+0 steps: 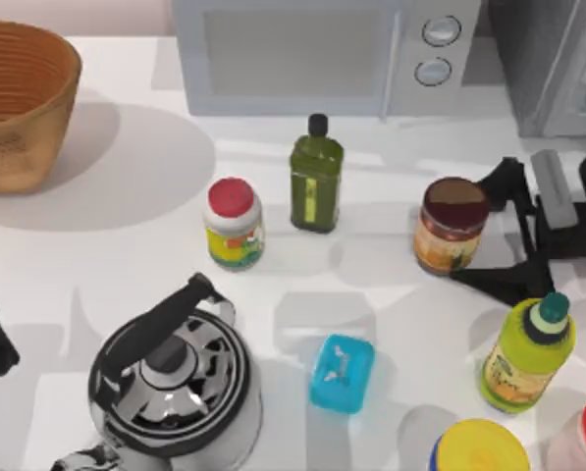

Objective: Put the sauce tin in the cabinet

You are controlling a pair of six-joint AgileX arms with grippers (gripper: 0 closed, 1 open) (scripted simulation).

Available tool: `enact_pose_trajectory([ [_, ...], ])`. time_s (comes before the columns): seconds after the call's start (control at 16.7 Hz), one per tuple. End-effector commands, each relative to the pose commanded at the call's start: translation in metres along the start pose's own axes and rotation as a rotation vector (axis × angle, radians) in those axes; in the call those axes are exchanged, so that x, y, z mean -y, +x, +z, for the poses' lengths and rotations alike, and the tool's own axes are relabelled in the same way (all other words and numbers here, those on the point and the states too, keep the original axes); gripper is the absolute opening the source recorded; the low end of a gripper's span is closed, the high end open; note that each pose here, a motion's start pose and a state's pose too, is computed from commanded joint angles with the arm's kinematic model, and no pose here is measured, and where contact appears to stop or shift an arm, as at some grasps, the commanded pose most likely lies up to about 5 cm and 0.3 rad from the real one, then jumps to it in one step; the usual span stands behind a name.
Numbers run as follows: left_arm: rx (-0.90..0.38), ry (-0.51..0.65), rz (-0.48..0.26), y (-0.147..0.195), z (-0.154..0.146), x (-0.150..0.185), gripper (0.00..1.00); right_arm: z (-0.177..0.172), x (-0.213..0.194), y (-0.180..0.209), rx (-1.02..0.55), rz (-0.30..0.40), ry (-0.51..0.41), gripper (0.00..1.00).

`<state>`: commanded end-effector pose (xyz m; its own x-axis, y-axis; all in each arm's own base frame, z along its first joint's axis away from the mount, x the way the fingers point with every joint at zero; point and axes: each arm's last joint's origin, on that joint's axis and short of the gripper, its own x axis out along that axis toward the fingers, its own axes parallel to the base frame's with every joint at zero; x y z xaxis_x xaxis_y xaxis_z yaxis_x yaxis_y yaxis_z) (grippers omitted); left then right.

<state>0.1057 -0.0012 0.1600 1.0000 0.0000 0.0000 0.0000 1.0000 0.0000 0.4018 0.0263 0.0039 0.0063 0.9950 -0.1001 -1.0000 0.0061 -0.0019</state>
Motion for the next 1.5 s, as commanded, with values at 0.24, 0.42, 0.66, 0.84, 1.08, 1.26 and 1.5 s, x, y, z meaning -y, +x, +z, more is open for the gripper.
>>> enact_pose_trajectory([
  [0.24, 0.0, 0.0, 0.0, 0.0, 0.0, 0.0, 1.0, -0.003, 0.0, 0.013, -0.001, 0.001, -0.002, 1.0],
  [0.42, 0.0, 0.0, 0.0, 0.0, 0.0, 0.0, 1.0, 0.002, -0.002, 0.021, -0.001, -0.002, -0.001, 1.0],
  [0.66, 0.0, 0.0, 0.0, 0.0, 0.0, 0.0, 1.0, 0.014, -0.005, 0.028, 0.0, -0.004, 0.002, 1.0],
  [0.84, 0.0, 0.0, 0.0, 0.0, 0.0, 0.0, 1.0, 0.018, -0.005, 0.03, 0.0, -0.004, 0.002, 1.0],
  [1.08, 0.0, 0.0, 0.0, 0.0, 0.0, 0.0, 1.0, 0.018, -0.005, 0.03, 0.0, -0.004, 0.002, 1.0],
  [1.26, 0.0, 0.0, 0.0, 0.0, 0.0, 0.0, 1.0, 0.018, -0.005, 0.03, 0.0, -0.004, 0.002, 0.77],
  [1.5, 0.0, 0.0, 0.0, 0.0, 0.0, 0.0, 1.0, 0.018, -0.005, 0.03, 0.0, -0.004, 0.002, 0.47],
])
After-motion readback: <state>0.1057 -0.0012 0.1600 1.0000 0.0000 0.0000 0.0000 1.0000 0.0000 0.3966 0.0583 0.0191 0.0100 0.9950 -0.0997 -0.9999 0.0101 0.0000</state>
